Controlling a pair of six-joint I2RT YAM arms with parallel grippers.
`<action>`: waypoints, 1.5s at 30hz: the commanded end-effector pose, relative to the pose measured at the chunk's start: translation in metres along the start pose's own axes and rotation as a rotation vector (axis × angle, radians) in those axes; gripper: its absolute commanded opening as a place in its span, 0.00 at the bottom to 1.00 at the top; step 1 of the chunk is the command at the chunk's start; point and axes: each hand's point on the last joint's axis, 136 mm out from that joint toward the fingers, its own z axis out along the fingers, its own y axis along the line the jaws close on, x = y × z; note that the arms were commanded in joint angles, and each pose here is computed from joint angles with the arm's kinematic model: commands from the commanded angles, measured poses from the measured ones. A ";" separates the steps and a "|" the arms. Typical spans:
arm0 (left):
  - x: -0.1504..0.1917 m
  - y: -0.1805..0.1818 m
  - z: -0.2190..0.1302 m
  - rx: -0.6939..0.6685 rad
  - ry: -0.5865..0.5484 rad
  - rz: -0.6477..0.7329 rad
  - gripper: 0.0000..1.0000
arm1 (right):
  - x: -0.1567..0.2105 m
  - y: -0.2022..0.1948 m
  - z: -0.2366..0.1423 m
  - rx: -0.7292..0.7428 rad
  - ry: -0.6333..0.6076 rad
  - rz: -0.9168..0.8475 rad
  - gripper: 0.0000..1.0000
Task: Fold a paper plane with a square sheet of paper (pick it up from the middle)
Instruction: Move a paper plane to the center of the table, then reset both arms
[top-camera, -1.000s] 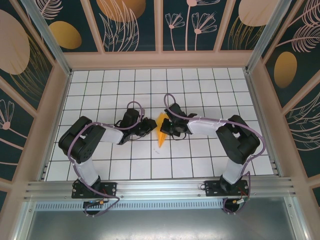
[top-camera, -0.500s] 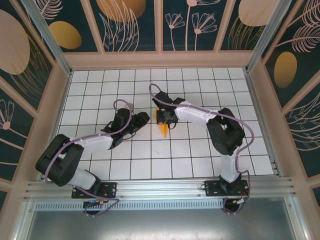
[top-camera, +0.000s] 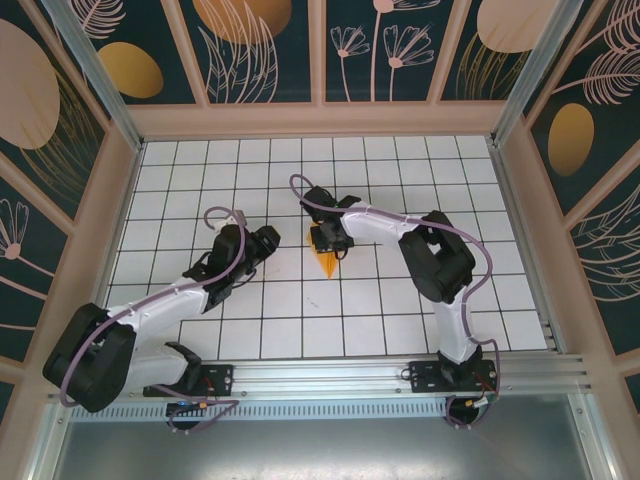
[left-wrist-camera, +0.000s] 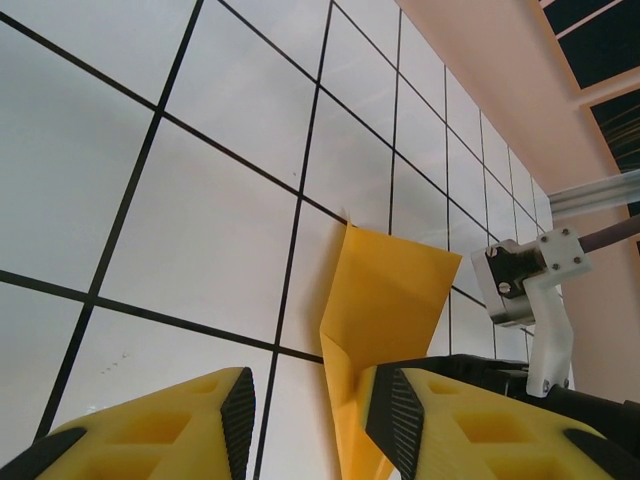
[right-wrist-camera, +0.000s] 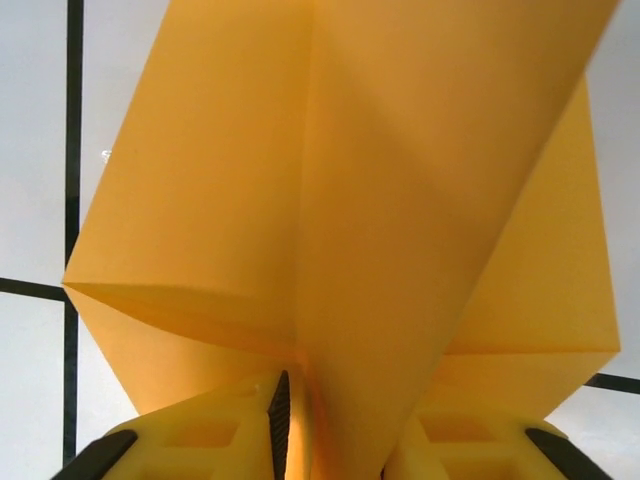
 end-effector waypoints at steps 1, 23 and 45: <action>0.005 0.008 0.006 -0.022 0.019 0.014 0.44 | 0.004 0.007 -0.007 -0.021 0.025 -0.003 0.32; 0.016 0.000 0.021 0.016 0.085 -0.006 0.45 | 0.015 0.004 0.015 0.092 0.060 -0.078 0.35; -0.052 -0.005 -0.020 -0.125 -0.202 0.211 0.65 | -0.098 -0.072 -0.221 0.201 -0.618 0.081 0.49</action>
